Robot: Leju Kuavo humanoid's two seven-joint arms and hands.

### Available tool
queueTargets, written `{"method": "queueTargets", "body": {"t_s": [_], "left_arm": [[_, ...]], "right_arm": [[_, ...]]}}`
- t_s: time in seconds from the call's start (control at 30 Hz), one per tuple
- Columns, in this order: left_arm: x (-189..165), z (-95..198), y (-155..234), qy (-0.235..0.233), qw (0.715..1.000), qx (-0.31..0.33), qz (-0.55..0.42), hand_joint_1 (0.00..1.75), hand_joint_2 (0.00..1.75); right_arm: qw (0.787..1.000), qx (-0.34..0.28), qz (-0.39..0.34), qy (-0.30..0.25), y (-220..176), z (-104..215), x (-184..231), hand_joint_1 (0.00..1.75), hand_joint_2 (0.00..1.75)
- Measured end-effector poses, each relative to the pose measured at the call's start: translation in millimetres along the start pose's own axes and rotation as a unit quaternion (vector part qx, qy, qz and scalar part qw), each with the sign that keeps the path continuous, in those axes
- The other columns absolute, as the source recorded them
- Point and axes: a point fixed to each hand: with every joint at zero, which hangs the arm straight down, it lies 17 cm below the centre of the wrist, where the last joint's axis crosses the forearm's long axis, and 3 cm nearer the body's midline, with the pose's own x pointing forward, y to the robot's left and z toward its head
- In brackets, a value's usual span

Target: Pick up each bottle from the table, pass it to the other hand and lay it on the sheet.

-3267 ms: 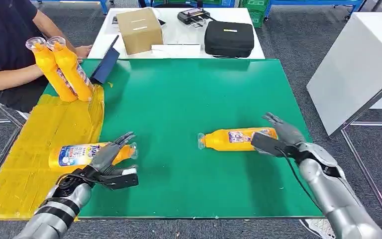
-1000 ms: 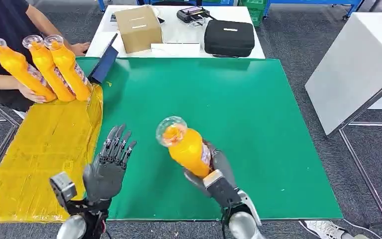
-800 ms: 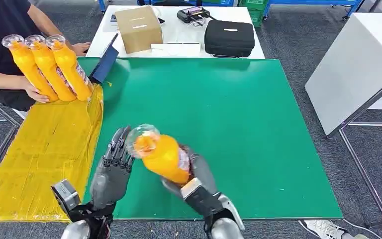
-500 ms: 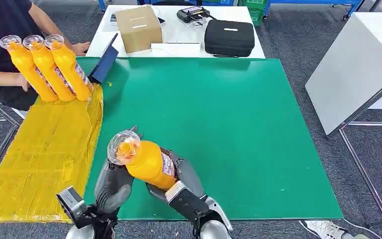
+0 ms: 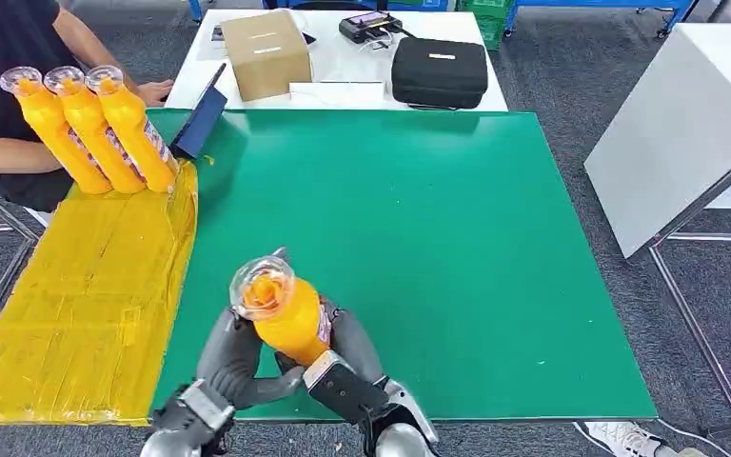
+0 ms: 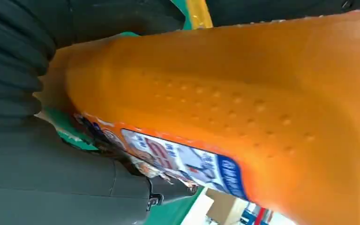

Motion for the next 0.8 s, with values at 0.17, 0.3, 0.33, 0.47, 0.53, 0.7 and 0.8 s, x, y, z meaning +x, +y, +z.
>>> {"method": "queueTargets", "body": {"t_s": [0.17, 0.3, 0.33, 0.47, 0.53, 0.7, 0.8], "left_arm": [[-15.5, 1.1, -7.4, 0.017, 0.999, -0.025, -0.030, 0.00, 1.75], [-21.2, 2.2, -10.1, 0.021, 0.999, -0.034, -0.035, 0.00, 1.75], [-22.2, 2.5, -10.7, 0.022, 0.998, -0.036, -0.036, 0.05, 1.75], [-29.9, 4.7, -12.0, 0.032, 0.998, -0.045, -0.043, 1.75, 1.75], [-32.9, 5.4, -11.6, 0.034, 0.997, -0.047, -0.047, 1.75, 1.75], [-37.4, 7.6, -12.1, 0.039, 0.997, -0.049, -0.052, 1.75, 1.75], [-38.5, 8.1, -11.5, 0.040, 0.997, -0.050, -0.054, 1.75, 1.75]], "right_arm": [[1.000, 0.006, 0.004, 0.006, 3.2, 1.3, -3.8, 1.75, 1.75], [1.000, 0.008, 0.003, 0.008, 4.8, 2.2, -5.2, 1.75, 1.75], [1.000, 0.008, 0.003, 0.009, 4.9, 2.2, -5.4, 1.75, 1.75], [1.000, 0.010, 0.006, 0.011, 6.0, 2.8, -7.2, 1.75, 1.75], [1.000, 0.011, 0.007, 0.013, 6.8, 3.2, -9.0, 1.75, 1.75], [1.000, 0.016, 0.007, 0.018, 9.5, 4.2, -12.6, 1.75, 1.75], [1.000, 0.018, 0.007, 0.019, 10.5, 4.7, -13.7, 1.75, 1.75]]}}
